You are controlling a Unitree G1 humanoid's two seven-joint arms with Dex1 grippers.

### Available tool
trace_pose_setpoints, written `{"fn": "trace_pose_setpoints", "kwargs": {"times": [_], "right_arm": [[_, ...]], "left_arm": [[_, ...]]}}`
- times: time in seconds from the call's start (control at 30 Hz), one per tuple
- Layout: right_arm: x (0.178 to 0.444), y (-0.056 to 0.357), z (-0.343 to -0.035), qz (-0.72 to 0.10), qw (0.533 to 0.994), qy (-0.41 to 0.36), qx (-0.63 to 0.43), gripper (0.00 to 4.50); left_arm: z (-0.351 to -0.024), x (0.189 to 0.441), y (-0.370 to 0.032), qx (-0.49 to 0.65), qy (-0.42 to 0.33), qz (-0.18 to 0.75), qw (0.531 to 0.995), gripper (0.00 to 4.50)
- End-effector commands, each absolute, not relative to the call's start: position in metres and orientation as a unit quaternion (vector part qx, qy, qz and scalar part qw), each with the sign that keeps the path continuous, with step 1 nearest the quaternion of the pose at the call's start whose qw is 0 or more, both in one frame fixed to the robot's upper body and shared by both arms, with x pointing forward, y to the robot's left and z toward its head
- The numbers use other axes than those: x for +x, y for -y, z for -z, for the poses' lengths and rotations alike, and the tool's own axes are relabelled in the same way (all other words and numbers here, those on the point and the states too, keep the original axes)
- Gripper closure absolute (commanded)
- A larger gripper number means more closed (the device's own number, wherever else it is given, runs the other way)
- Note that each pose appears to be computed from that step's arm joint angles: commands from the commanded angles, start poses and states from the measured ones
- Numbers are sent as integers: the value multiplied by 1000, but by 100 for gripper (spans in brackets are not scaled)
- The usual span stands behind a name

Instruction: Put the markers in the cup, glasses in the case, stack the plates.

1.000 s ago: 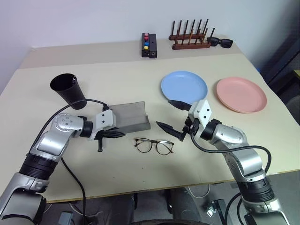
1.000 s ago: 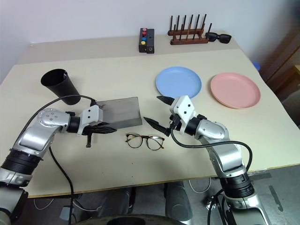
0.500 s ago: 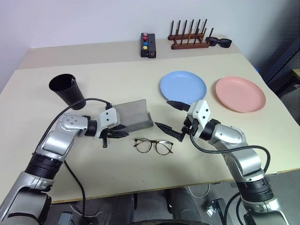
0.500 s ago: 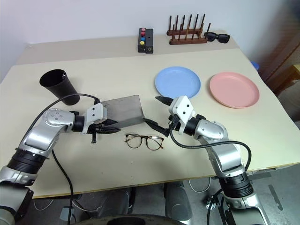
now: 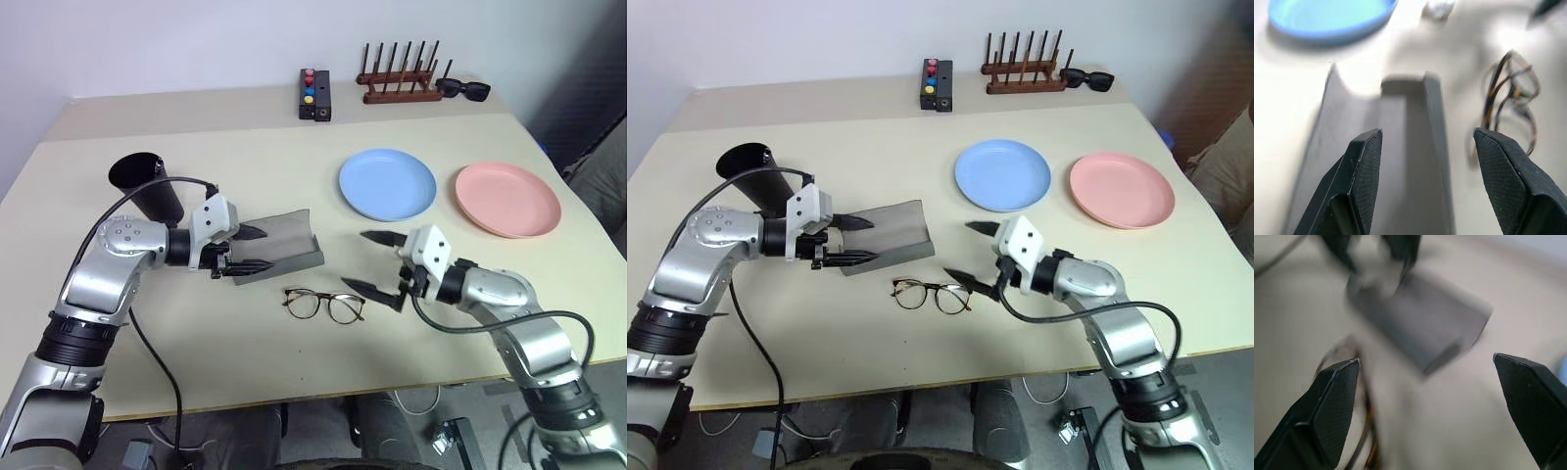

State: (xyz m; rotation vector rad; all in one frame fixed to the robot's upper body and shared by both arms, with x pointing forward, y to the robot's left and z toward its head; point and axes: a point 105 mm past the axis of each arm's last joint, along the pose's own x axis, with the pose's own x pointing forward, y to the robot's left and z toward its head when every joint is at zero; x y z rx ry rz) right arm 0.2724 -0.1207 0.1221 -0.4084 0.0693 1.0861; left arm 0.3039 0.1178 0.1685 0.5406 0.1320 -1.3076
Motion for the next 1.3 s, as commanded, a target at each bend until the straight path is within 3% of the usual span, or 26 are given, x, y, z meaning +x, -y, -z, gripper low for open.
{"fn": "trace_pose_setpoints", "kwargs": {"times": [0.03,0.23,0.43,0.9,1.0,1.13,1.3], "right_arm": [[269,123,-134,-517,828,-11,-217,0],[265,134,-134,-506,832,-22,-226,0],[263,137,-130,-496,838,-26,-225,0],[252,142,-137,-496,837,-33,-228,0],[252,143,-140,-495,837,-32,-231,0],[248,143,-143,-500,835,-36,-227,0],[245,142,-146,-502,833,-42,-227,0]], "left_arm": [[-165,289,-91,286,-50,640,712,150],[-131,281,-54,358,-67,681,635,150],[-116,280,-41,387,-70,694,603,150],[-115,289,-39,399,-67,696,594,150],[-117,290,-38,399,-64,696,594,231],[-118,290,-38,398,-61,699,592,422],[-117,291,-38,399,-60,698,591,422]]}}
